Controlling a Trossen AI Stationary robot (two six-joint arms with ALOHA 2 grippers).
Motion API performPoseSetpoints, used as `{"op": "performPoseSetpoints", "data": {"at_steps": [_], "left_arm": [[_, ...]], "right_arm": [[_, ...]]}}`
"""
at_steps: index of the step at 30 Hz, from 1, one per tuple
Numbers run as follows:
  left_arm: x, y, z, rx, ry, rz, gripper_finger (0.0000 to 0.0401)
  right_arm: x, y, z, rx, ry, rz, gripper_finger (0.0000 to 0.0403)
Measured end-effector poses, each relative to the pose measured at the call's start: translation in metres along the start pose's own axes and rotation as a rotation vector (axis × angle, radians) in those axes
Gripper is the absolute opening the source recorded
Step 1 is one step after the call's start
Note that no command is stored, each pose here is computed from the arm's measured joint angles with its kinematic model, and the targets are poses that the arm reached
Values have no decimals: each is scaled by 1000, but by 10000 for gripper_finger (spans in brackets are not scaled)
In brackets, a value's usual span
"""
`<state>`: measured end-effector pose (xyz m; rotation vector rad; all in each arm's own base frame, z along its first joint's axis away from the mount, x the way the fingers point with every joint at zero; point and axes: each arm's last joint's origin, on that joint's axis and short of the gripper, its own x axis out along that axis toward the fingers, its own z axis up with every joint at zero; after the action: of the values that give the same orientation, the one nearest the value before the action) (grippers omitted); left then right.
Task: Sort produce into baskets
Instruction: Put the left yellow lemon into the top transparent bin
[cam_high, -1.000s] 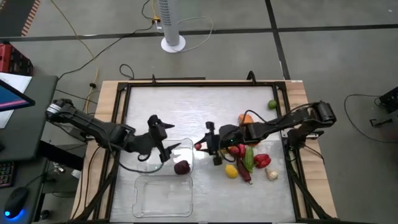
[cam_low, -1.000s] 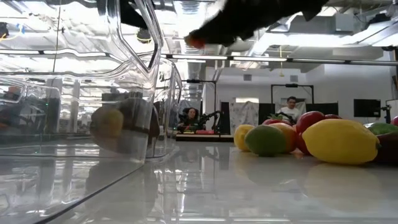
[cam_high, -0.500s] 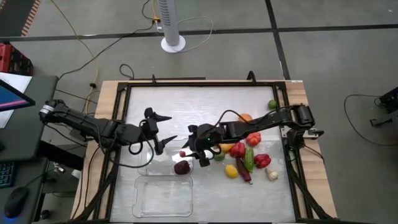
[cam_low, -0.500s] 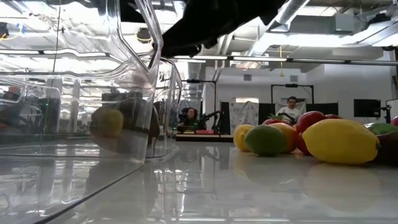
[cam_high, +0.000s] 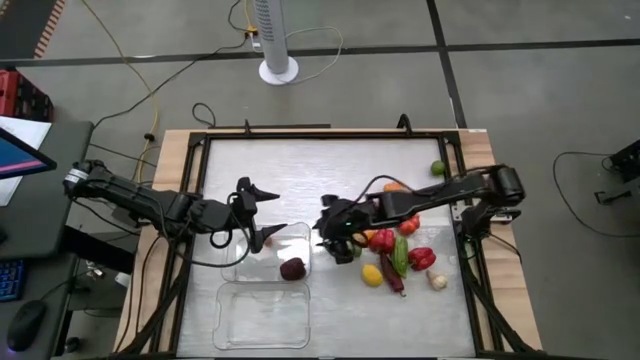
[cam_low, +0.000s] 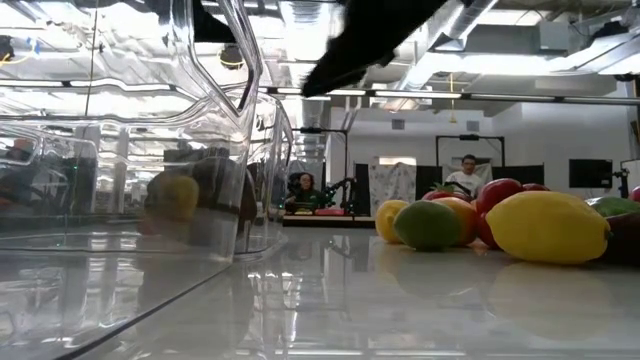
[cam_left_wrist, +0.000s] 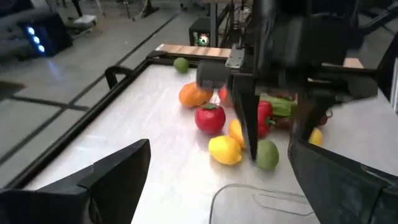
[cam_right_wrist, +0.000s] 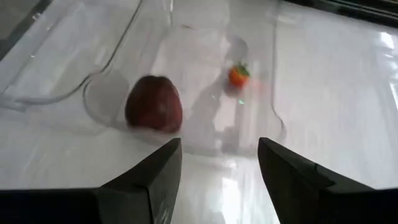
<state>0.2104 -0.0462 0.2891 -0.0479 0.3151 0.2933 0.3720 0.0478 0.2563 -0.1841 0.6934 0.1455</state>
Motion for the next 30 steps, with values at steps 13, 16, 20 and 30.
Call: {"op": "performPoseSetpoints", "data": {"at_steps": [13, 16, 20, 30], "left_arm": [[27, -10, -3, 69, -24, -2, 368], [32, -8, -6, 74, -10, 18, 368], [33, -7, -6, 74, -7, 20, 368], [21, -7, 0, 82, -25, -74, 368]], "right_arm": [[-24, -11, -94, 134, 147, -64, 266], [-22, -8, -98, 62, 167, -53, 297], [-23, -9, -99, -32, 186, -91, 350], [10, -14, -116, -70, 306, -83, 376]]}}
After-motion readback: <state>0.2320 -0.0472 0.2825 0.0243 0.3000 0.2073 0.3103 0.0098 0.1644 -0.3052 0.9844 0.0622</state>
